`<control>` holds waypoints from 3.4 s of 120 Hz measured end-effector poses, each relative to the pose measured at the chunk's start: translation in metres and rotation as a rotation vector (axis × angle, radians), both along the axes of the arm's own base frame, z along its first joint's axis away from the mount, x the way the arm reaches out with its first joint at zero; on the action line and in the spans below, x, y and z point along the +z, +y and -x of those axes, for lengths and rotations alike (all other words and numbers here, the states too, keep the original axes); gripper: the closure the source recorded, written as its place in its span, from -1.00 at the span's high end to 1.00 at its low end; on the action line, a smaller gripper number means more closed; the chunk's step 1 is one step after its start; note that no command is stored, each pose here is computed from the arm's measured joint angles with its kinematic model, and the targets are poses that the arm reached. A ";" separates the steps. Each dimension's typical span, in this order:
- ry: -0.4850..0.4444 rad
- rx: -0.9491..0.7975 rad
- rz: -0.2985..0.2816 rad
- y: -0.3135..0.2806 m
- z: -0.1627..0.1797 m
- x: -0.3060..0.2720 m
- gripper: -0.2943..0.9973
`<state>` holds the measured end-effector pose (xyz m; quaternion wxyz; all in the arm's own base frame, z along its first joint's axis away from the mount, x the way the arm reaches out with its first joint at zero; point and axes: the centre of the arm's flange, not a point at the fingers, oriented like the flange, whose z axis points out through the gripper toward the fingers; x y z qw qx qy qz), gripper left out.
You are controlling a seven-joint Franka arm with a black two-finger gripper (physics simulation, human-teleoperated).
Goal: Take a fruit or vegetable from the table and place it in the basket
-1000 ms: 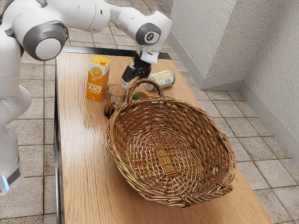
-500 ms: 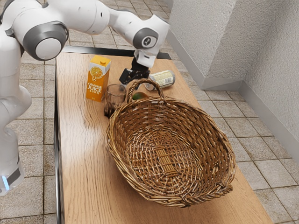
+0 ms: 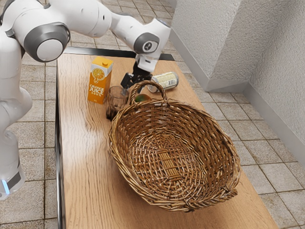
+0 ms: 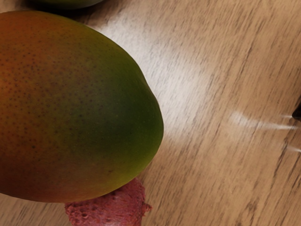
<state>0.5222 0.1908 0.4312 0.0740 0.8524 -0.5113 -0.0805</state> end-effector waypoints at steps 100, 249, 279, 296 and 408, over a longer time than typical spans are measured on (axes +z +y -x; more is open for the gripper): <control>-0.007 -0.004 0.005 0.000 0.004 -0.021 0.51; -0.026 0.001 -0.049 -0.003 -0.012 -0.013 0.53; -0.009 0.006 -0.046 -0.004 -0.009 -0.017 0.06; -0.010 0.011 -0.047 -0.003 -0.009 -0.017 -0.23; -0.381 0.080 -0.142 0.034 -0.045 0.251 0.47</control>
